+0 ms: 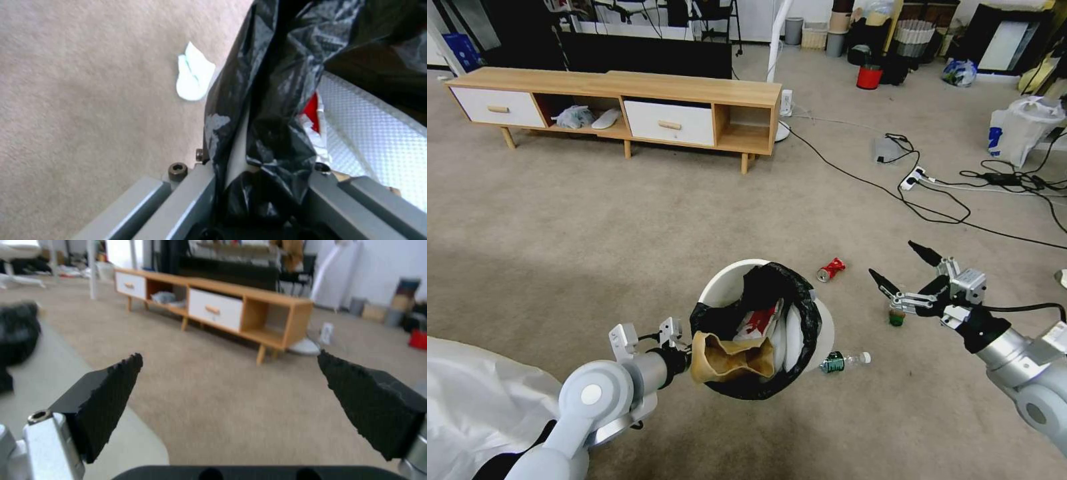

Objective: Pick up the trash bin and place the garbage on the floor into it.

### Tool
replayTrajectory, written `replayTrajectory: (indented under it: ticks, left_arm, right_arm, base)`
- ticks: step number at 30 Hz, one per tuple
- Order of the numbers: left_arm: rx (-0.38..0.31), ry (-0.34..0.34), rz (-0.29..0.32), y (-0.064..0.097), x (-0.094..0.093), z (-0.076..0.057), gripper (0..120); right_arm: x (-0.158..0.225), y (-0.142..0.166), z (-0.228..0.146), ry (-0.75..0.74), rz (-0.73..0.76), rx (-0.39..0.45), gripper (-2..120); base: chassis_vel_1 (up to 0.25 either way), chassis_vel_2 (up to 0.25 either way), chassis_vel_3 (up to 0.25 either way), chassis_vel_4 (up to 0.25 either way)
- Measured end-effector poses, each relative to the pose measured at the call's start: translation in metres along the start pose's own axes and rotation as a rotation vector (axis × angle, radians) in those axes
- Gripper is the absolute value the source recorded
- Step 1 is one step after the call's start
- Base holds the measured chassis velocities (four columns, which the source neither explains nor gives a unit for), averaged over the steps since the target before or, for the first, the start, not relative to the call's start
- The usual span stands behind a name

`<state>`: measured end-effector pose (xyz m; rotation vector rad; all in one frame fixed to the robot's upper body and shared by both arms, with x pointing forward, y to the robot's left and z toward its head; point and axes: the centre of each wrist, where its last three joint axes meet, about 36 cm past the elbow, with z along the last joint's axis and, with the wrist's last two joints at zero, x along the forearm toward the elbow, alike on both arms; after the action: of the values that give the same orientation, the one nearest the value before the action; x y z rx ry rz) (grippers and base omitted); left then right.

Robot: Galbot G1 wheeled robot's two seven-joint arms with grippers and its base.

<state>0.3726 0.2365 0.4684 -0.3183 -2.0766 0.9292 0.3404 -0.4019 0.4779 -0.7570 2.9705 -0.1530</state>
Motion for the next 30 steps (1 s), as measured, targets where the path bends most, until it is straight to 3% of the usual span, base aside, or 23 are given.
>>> replayTrajectory:
  ticks: [11, 30]
  left_arm:
    - [0.013, -0.033, -0.005, 0.003, 0.002, -0.014, 0]
    - [-0.016, -0.038, -0.003, 0.005, 0.000, -0.022, 0]
  right_arm:
    - [0.000, 0.010, 0.042, 0.086, 0.106, -0.094, 100]
    - [0.000, 0.025, 0.076, 0.158, 0.169, -0.105, 100]
  base:
    - [0.000, 0.000, 0.000, 0.000]
    - [0.000, 0.000, 0.000, 0.000]
